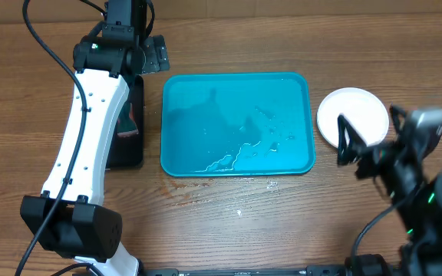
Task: Clean dirty plates on tray and stack at the side
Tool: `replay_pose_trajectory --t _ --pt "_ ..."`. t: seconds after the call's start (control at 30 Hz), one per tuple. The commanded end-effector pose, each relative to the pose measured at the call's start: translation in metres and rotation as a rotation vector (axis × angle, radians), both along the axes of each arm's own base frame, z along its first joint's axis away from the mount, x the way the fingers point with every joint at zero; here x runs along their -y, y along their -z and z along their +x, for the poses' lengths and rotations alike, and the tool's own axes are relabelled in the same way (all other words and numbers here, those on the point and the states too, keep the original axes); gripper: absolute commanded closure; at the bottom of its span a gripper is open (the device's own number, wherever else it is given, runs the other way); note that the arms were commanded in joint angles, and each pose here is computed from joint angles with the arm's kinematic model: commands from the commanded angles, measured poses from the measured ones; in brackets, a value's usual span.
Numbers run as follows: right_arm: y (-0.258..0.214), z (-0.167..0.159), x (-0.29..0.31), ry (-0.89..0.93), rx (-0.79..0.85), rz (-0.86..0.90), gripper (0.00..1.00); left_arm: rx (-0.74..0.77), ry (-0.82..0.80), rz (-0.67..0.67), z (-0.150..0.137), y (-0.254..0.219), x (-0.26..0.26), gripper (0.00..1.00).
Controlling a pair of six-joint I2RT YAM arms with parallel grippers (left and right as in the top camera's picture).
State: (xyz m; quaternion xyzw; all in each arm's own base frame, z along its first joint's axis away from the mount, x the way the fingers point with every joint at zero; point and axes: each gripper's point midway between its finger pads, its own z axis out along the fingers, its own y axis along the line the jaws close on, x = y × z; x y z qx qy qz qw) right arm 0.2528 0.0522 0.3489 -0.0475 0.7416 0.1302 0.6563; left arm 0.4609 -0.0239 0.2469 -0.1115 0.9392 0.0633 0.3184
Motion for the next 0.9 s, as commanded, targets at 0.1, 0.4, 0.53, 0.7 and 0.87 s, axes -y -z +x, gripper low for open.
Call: replay_pose_trajectory --t 0.1,0.4,0.53,0.7,0.87 --pt "0.067 -0.014 0.005 0.026 0.129 -0.012 0.0 -0.001 0.004 0.022 0.002 0.0 -0.004 0.0" --pt "0.134 -0.015 0.009 0.049 0.173 -0.007 0.0 -0.001 0.004 0.022 0.002 0.0 -0.004 0.0" --pt "0.148 -0.013 0.015 0.085 0.167 -0.008 0.0 -0.001 0.004 0.022 0.002 0.0 -0.004 0.0" --pt "0.164 -0.012 0.015 0.088 0.108 -0.017 0.0 -0.002 0.004 0.022 0.002 0.0 -0.004 0.0" --pt "0.178 -0.009 0.014 0.082 0.093 -0.012 0.0 -0.002 0.004 0.022 0.002 0.0 -0.004 0.0"
